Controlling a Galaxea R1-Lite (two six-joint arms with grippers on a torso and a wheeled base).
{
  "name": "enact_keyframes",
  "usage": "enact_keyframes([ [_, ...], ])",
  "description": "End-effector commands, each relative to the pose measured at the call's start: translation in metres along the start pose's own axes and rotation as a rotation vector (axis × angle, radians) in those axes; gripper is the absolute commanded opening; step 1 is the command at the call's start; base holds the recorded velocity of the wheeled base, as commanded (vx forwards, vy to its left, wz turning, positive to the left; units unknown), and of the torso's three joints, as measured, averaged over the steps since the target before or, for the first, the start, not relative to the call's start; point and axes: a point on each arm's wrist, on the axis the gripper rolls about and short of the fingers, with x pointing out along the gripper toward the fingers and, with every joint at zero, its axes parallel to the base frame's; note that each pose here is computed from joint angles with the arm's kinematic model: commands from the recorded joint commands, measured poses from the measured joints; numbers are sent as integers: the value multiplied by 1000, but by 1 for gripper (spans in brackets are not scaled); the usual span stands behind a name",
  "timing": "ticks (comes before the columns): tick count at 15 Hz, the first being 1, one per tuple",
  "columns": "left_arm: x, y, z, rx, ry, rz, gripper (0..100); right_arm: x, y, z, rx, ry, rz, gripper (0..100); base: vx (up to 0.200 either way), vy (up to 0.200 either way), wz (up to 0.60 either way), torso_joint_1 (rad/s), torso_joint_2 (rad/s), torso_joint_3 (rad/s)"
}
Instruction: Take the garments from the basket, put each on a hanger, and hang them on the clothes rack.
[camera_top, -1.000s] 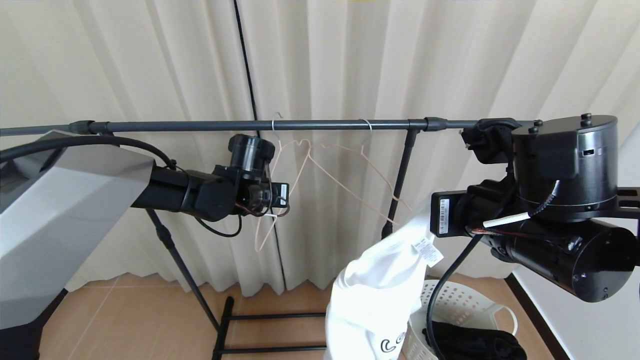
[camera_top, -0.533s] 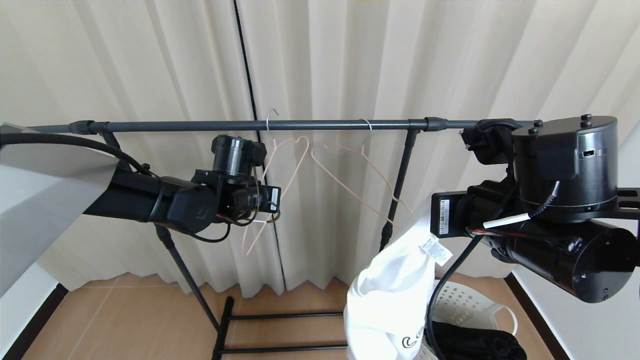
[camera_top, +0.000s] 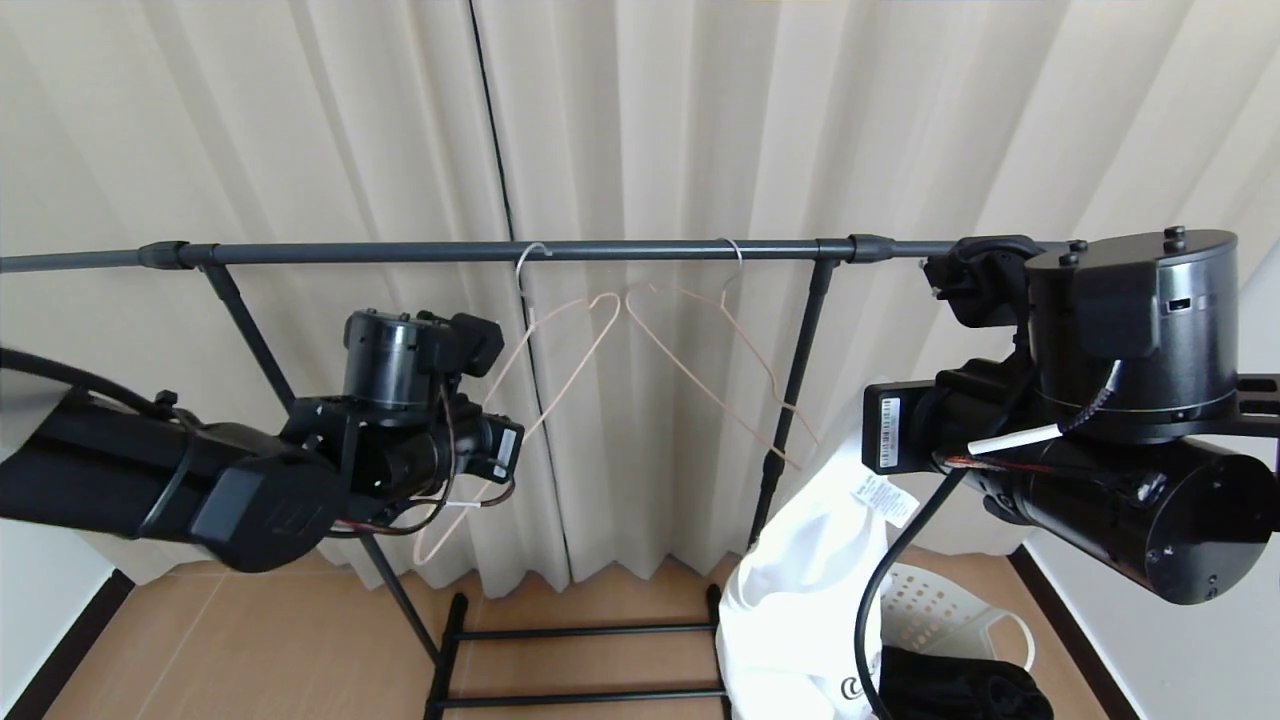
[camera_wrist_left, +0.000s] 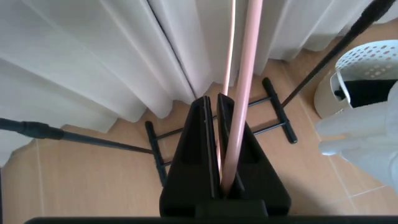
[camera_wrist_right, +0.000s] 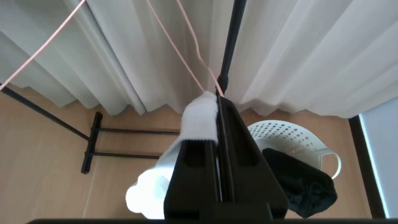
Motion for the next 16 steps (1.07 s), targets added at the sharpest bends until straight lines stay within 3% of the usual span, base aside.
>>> enact_keyframes([
  [1,-39,5,-21,55,-64,-44,0,0,-1,0,-4,-1,-10,0,0,0,0,0,0,0],
  [3,-65,8,-38,117,-171,-133,0,1,-6,2,-30,-18,-70,0,0,0,0,0,0,0],
  [5,-87,12,-54,196,-189,-146,0,5,-13,4,-38,-25,-134,0,0,0,0,0,0,0],
  [6,-90,12,-57,202,-189,-151,0,6,-15,4,-39,-24,-140,0,0,0,0,0,0,0],
  [9,-121,14,-72,220,-259,-361,0,12,-21,4,-49,-22,-187,0,0,0,0,0,0,0],
  [14,-129,7,-87,282,-272,-554,0,24,-25,2,-52,-9,-242,0,0,0,0,0,0,0],
  [16,-128,-4,-89,298,-266,-615,0,26,-24,2,-53,-6,-244,0,0,0,0,0,0,0],
])
